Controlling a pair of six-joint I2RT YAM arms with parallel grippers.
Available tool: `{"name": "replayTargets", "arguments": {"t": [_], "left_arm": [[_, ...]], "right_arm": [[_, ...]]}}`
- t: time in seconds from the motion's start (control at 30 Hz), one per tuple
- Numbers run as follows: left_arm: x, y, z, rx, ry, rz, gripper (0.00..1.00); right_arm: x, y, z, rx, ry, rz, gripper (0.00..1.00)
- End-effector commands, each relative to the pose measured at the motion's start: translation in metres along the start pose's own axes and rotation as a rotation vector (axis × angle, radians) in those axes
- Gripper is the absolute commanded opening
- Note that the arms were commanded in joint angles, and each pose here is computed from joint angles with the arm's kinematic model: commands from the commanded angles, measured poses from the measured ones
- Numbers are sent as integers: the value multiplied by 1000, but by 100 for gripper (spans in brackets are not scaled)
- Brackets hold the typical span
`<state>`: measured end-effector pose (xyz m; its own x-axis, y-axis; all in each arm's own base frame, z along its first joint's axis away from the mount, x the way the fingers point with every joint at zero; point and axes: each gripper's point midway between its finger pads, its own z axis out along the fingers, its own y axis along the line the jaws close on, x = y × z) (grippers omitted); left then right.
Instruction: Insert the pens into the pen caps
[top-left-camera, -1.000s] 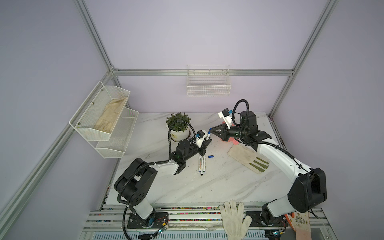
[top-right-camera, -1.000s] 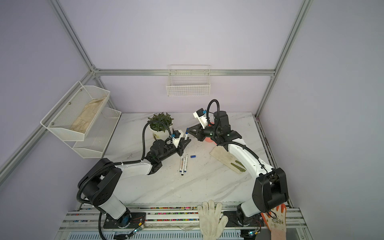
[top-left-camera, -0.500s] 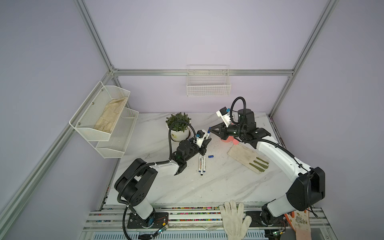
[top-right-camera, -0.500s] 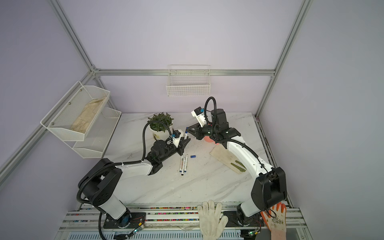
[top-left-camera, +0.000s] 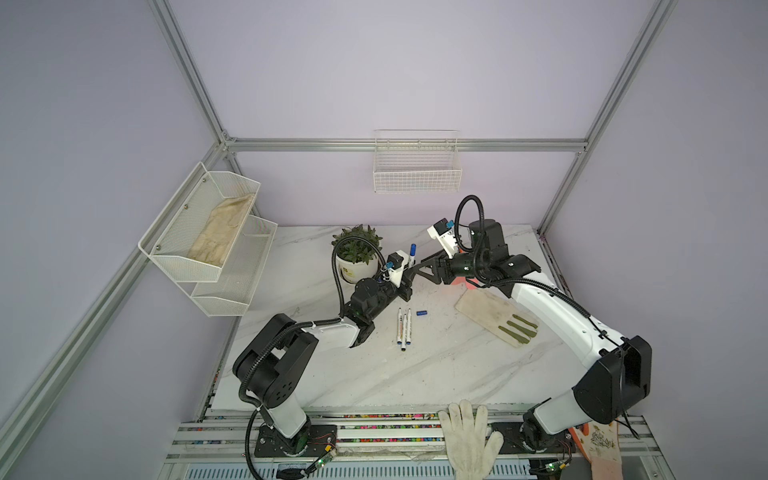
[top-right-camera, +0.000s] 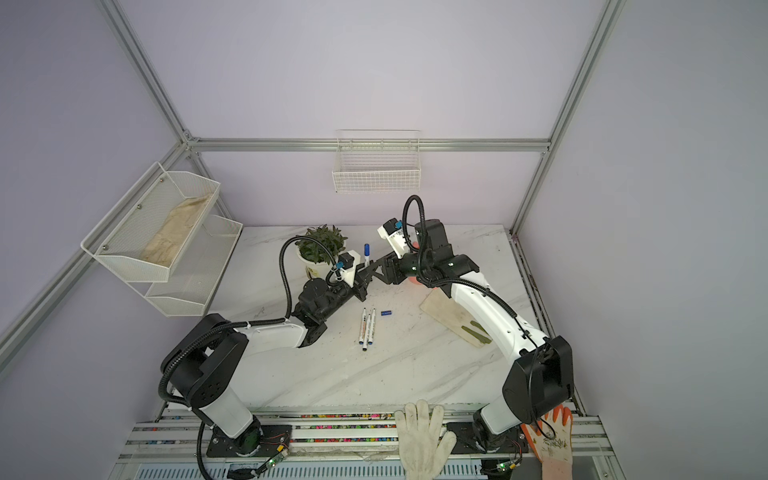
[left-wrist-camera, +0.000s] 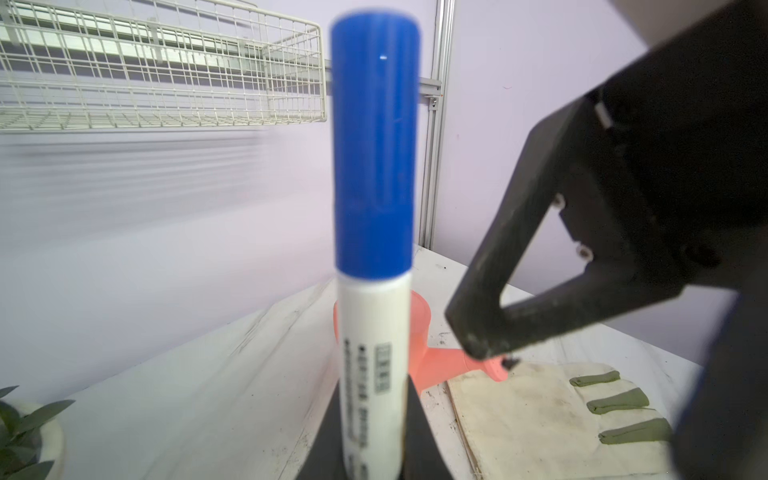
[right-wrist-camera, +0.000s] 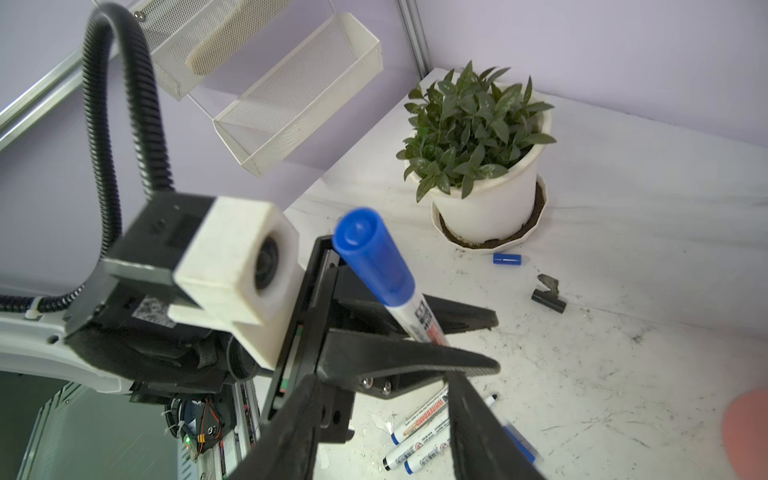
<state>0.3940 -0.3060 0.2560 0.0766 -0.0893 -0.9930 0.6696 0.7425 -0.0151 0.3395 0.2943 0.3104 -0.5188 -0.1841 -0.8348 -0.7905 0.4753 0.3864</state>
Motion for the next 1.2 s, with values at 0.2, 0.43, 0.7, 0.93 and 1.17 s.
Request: {"name": "replayTargets", "arguments": {"t": [0.2,0.43,0.7,0.93,1.17], "left_arm": [[-21,-10,-8,16,-87,-42,0],[-22,-14,-9,18,-94,-61,0],[-28,-15,-8,22,-105,-61,0],[-43,-14,-8,14,-141,-70,0],[-137,13,-6,-112,-381,-75,0]], "right_arm": [[-78,8,-20,54,-207,-80,49],[-73,17,22,-9,-156,-77,46],[-64,16,31,-16,-164,-33,22],[-39,9,42,-29,-112,14,0],[31,-15,70,-20,60,172,0]]}}
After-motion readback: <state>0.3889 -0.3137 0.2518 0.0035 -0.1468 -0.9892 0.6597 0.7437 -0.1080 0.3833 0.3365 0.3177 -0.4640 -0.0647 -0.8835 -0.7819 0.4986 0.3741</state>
